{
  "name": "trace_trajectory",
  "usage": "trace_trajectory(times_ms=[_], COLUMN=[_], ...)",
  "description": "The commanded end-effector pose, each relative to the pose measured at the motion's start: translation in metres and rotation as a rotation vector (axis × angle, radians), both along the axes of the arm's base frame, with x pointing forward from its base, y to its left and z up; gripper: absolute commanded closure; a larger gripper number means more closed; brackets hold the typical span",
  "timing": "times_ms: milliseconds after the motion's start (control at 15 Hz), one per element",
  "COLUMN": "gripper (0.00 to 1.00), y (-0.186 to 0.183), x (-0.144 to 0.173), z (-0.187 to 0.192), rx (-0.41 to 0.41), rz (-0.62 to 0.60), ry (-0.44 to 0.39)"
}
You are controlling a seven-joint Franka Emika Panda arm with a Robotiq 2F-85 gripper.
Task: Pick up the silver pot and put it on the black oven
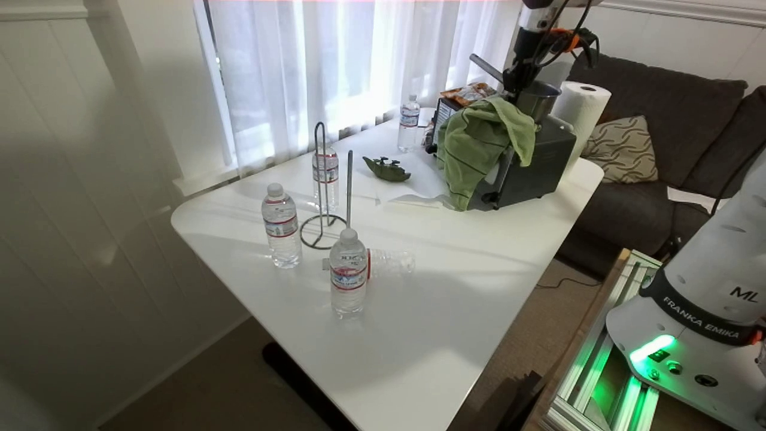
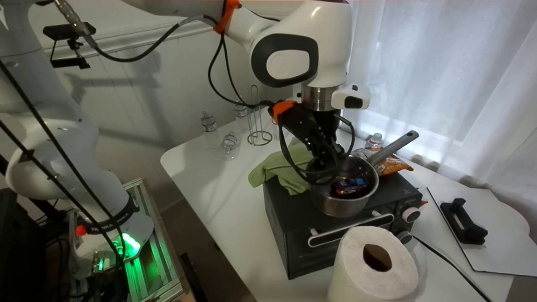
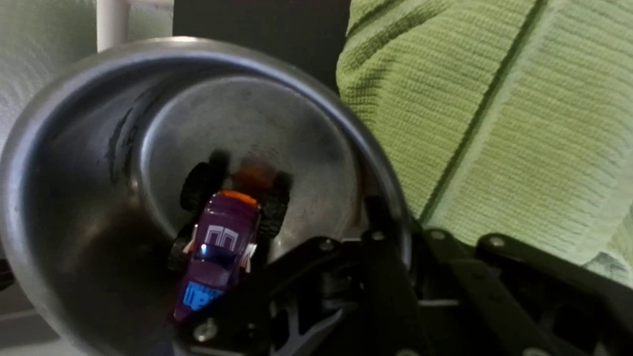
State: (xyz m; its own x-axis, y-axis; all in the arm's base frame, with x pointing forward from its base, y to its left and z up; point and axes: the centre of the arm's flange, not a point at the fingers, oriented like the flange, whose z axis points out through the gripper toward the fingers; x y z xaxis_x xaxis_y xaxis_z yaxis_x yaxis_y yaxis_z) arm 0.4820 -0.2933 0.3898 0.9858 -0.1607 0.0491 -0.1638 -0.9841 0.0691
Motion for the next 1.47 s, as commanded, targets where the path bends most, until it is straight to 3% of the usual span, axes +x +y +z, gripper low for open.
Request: trace_trajectory(times_ms=[0, 600, 1000, 1400], gripper=[0.63, 0.02, 0.0, 0.0], y=[-0.008, 0.015, 0.065, 0.123], x=[0.005, -0.007, -0.029, -0.04], z=[0.013, 0.046, 0.068, 0.064], rx=[0.004, -0.006, 0.005, -0.018], rz=[0.016, 0.043, 0.077, 0.089], ry=[-0.041, -0.064, -0.059, -0.027])
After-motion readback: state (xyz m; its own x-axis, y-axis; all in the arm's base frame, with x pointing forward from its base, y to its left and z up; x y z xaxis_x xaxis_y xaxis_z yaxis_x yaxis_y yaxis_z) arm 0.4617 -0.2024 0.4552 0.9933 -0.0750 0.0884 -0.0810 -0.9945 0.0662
